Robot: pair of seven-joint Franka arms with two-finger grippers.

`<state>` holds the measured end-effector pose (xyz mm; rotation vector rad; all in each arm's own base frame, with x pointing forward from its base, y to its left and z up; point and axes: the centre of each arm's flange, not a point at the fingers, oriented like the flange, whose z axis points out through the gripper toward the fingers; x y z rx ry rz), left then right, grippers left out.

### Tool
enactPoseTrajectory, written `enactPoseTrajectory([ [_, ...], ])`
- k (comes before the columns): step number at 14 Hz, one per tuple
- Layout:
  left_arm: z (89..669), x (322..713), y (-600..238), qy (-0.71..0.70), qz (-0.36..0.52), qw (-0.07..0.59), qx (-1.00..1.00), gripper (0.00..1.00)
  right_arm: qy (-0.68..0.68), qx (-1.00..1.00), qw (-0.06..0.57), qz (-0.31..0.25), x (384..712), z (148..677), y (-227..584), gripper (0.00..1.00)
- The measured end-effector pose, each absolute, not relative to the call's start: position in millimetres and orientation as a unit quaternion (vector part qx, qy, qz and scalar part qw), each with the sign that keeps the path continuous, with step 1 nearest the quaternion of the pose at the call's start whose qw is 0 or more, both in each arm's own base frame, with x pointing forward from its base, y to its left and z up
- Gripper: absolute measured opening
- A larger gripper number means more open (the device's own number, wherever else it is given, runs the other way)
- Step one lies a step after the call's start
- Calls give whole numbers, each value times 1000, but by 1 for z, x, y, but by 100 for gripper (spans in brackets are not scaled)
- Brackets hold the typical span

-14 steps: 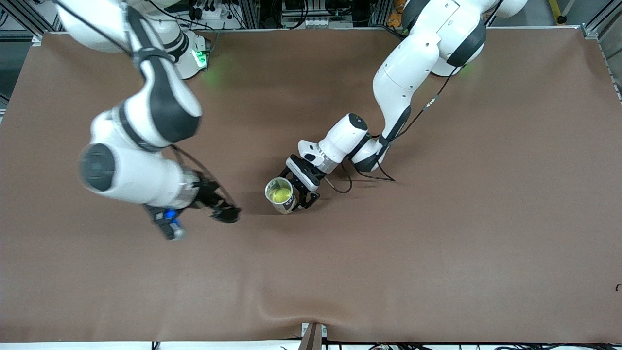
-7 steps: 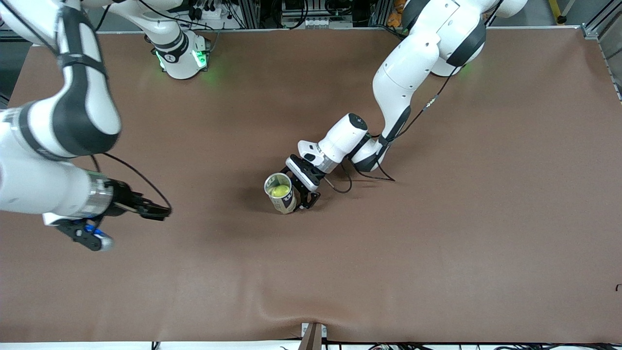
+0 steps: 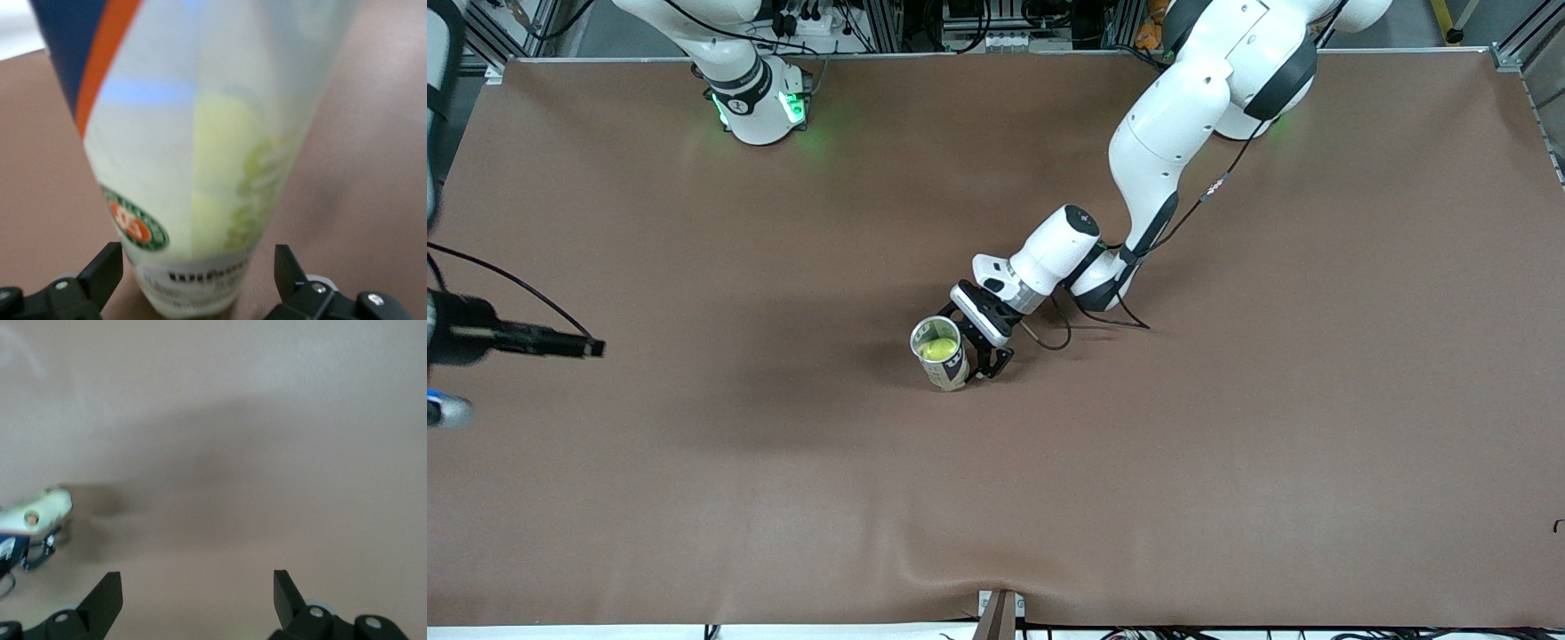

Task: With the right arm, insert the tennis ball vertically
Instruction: 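Set the tube upright on the table and open the left gripper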

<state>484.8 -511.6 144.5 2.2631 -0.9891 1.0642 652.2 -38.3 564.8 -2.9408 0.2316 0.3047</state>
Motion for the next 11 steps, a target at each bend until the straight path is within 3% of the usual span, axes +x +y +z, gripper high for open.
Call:
enactPoseTrajectory([
  [4, 146, 466, -496, -369, 364, 216, 828, 100, 51, -994, 56, 73, 588, 660, -3, 100],
  [11, 179, 475, -441, -353, 353, 190, 845, 100, 52, -997, -6, 53, 526, 661, -9, 100],
])
